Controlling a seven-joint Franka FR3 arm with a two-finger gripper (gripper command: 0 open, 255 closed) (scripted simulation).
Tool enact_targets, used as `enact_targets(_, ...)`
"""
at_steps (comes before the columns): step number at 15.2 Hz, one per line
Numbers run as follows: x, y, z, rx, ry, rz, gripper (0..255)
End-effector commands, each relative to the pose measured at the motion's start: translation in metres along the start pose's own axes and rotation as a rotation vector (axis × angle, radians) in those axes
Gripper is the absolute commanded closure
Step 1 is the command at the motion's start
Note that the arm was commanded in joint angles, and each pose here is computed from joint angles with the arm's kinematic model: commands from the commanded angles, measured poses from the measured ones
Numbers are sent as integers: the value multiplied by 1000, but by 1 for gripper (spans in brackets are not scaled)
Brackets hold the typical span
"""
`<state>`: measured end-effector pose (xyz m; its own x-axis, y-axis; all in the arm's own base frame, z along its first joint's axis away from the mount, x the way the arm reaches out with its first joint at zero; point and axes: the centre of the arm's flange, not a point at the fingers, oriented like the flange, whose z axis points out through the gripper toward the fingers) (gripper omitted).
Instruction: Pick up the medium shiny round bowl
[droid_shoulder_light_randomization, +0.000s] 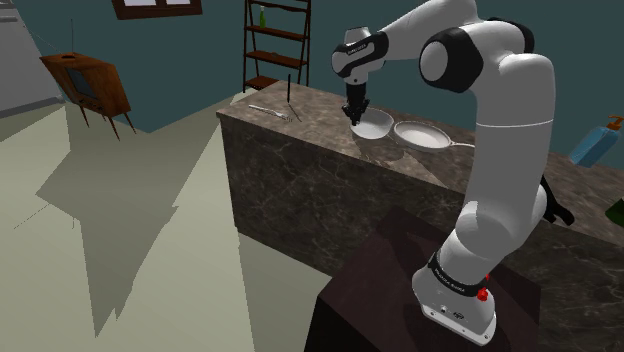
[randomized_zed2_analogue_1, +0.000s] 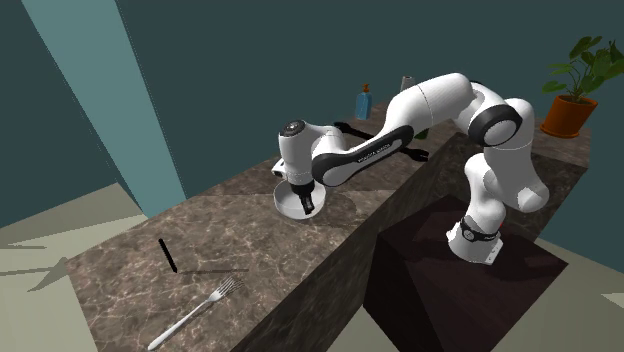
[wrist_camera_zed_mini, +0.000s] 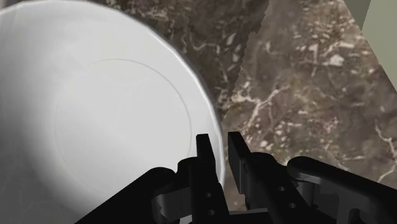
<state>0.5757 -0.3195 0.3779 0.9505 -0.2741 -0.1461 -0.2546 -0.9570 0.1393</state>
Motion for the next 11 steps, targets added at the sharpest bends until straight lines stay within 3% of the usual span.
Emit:
enact_targets(1, -1, 0, -5, 0, 0, 0, 255)
enact_targets(11, -9, 8, -57, 0, 0, 0, 255)
